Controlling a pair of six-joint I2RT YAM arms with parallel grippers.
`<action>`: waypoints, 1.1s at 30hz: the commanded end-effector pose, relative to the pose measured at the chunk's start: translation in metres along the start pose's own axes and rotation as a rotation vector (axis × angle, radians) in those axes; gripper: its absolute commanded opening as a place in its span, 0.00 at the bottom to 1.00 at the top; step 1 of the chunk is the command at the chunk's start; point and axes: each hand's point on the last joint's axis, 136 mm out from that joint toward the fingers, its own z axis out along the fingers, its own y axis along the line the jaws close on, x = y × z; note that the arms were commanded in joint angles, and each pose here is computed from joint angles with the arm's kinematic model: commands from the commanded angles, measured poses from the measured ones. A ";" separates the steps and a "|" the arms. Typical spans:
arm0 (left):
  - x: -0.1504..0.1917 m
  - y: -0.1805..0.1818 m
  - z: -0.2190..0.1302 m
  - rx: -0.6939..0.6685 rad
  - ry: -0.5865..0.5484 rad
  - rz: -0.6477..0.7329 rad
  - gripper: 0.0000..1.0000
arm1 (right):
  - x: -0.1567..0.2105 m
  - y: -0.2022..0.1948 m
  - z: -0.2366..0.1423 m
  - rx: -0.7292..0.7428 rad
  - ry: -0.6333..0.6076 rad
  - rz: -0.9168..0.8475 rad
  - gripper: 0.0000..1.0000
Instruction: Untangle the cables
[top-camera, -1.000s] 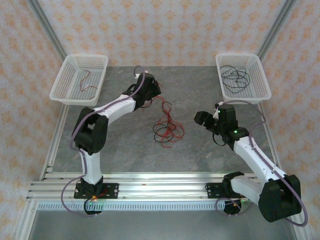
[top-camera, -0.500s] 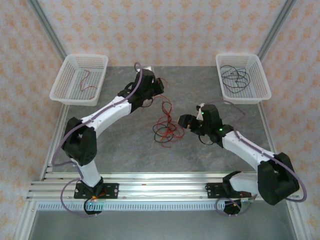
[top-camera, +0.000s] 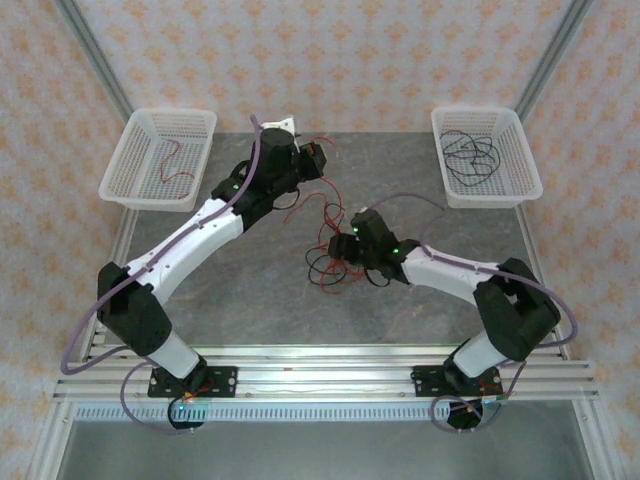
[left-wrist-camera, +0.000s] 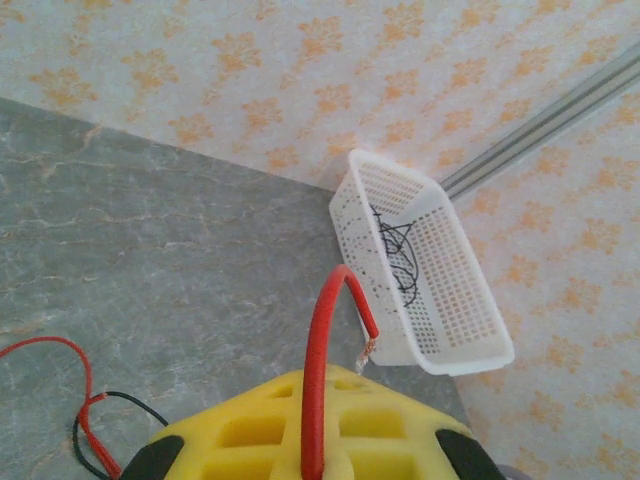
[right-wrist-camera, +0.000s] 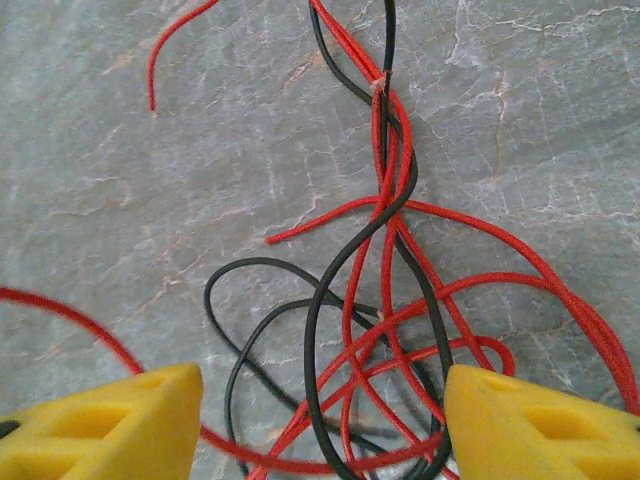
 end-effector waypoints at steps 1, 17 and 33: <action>-0.014 -0.021 -0.022 0.029 -0.040 0.028 0.00 | -0.010 -0.015 0.009 0.129 -0.074 -0.040 0.64; -0.066 -0.061 -0.107 0.087 -0.187 0.047 0.00 | 0.013 -0.048 0.039 0.243 -0.048 -0.059 0.59; -0.132 -0.082 -0.184 0.035 -0.362 0.111 0.00 | 0.033 -0.070 0.040 0.280 -0.021 -0.051 0.58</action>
